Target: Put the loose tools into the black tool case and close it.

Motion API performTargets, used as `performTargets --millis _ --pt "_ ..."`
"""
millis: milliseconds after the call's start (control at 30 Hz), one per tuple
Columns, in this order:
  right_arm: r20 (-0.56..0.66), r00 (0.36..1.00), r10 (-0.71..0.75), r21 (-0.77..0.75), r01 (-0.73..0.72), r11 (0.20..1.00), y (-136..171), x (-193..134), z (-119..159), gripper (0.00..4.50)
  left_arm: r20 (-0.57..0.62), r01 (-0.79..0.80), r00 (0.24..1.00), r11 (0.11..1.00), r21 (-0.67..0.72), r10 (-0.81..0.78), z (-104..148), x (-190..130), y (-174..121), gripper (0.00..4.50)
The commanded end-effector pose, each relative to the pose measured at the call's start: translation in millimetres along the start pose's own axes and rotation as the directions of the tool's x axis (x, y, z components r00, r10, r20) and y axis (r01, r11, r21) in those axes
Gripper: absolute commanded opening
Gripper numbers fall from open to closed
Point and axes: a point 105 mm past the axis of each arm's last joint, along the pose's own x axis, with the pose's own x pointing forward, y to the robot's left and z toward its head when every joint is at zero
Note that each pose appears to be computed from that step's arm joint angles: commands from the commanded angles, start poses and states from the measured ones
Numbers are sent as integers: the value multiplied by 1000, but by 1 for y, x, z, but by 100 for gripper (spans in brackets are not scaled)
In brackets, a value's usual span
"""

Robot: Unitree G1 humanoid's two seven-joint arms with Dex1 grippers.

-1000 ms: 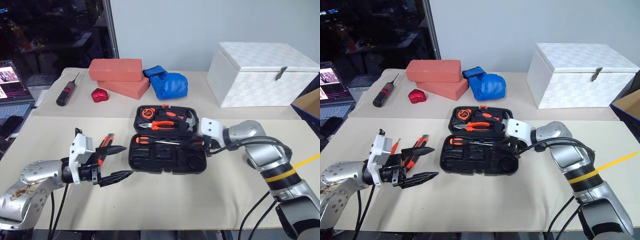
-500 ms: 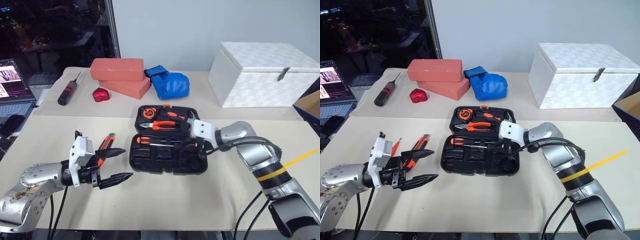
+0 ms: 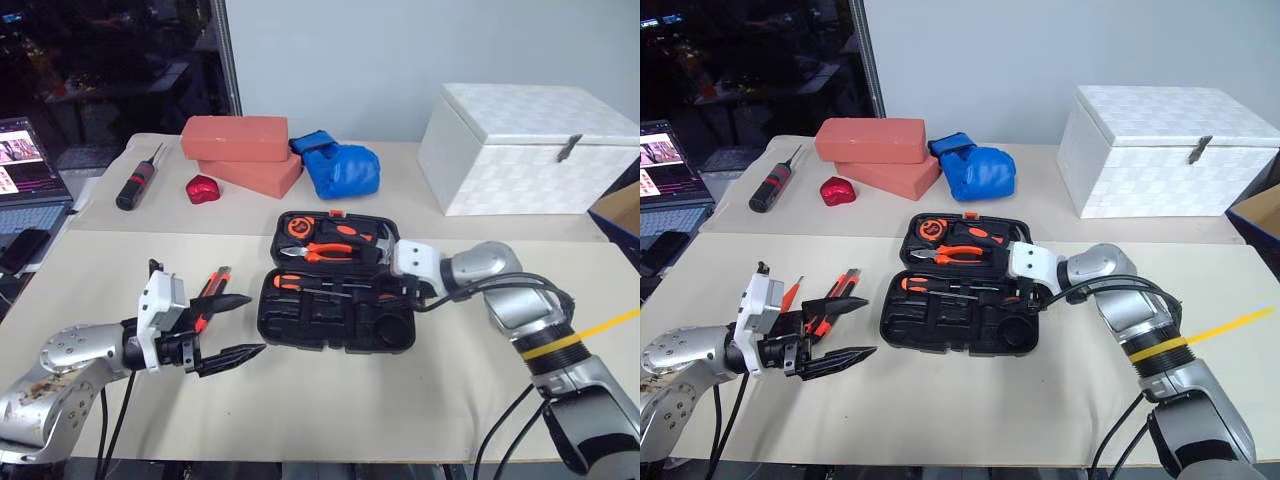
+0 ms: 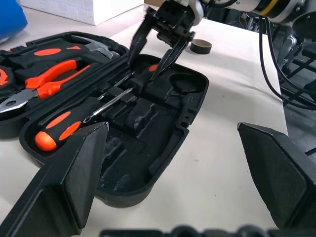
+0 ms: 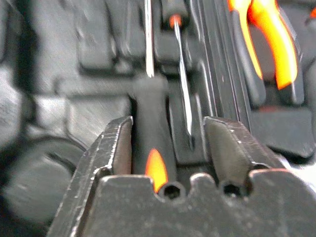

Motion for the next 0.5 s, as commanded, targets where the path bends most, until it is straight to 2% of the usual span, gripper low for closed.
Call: performTargets --millis 33,67,100,133,167,233,333,400,467,500 --pt "222 965 -140 160 105 981 -13 -22 25 221 18 -4 1000 999 40 3 5 -1 -2 450" --pt "234 960 -155 184 112 976 -13 -23 25 202 19 -4 1000 999 40 3 5 -1 -2 450" --pt "239 958 -156 190 111 975 -9 -24 22 154 20 -6 1000 999 40 5 5 -1 -2 450" --pt "244 953 -180 212 129 969 -7 -25 19 125 24 -9 1000 999 38 8 5 0 -2 450" --pt "252 942 -221 241 160 957 -5 -26 15 97 27 -16 1000 999 37 15 4 0 -1 450" --pt "253 916 -312 293 234 927 -5 -23 11 15 32 -25 999 999 35 24 3 0 0 450" --pt "204 869 -451 343 368 864 -9 -13 3 2 37 -32 999 999 32 31 1 2 0 450" --pt "170 861 -480 340 406 848 -10 -7 -2 2 39 -34 999 999 31 32 1 3 0 450" --pt "61 895 -441 307 403 862 -2 10 -18 2 41 -35 999 999 29 34 0 5 1 450" --pt "2 921 -389 245 377 893 6 19 -27 2 41 -37 999 999 29 35 0 5 1 450"
